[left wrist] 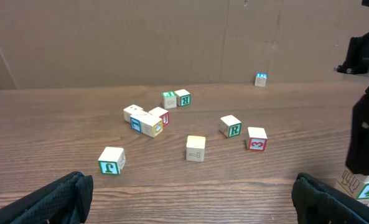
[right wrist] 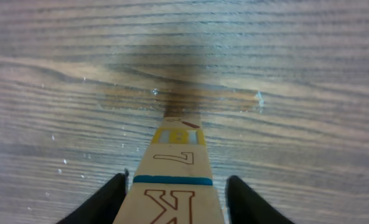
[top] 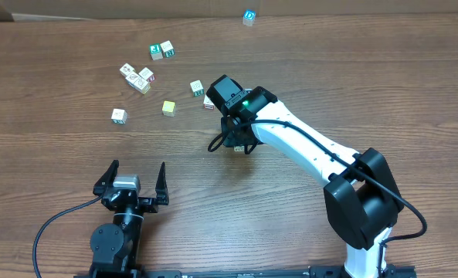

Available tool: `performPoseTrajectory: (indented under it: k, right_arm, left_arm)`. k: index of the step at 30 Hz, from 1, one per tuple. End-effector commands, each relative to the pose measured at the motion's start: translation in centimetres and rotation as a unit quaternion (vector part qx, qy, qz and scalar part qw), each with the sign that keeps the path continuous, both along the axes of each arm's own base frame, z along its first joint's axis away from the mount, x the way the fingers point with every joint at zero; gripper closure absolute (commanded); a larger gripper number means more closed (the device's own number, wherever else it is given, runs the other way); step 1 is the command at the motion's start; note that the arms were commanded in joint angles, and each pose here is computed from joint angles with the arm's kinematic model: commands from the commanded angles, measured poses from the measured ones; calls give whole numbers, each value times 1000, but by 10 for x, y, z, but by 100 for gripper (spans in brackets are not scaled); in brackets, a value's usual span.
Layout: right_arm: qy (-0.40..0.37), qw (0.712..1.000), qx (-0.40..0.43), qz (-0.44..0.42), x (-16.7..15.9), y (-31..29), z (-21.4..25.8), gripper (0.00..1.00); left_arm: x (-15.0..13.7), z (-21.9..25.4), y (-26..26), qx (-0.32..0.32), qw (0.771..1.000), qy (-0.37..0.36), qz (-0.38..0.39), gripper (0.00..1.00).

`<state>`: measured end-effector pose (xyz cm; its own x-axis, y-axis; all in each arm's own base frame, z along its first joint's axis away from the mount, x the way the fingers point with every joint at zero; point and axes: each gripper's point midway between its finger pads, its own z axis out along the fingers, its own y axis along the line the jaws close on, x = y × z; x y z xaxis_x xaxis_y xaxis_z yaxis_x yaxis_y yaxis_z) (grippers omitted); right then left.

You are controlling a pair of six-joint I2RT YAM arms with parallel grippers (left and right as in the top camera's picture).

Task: Form a tower
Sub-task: 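Lower the pineapple block onto the stack top with the right gripper, then open the right gripper and raise it off the stack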

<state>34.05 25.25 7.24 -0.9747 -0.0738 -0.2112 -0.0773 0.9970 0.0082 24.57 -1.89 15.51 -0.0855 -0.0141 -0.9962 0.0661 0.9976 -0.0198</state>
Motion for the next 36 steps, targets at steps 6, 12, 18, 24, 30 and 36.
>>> performPoseTrajectory:
  k: [6,12,18,24,30,36]
  right_arm:
    - [-20,1000,13,4,11,9,10,32]
    - [-45,999,3,-1,22,7,31,27]
    - [-67,998,-5,-6,30,5,63,27]
    - [-60,998,-8,-6,27,3,68,32]
    - [-39,999,-13,-5,18,-1,65,27]
    - [-43,999,-11,-6,20,0,66,22]
  left_arm:
    - [0,1,0,7,1000,-5,-1,0]
    - [0,1,0,7,1000,-5,-1,1]
    - [0,1,0,7,1000,-5,-1,0]
    - [0,1,0,7,1000,-5,-1,0]
    - [0,1,0,7,1000,-5,-1,0]
    - [0,1,0,7,1000,-5,-1,0]
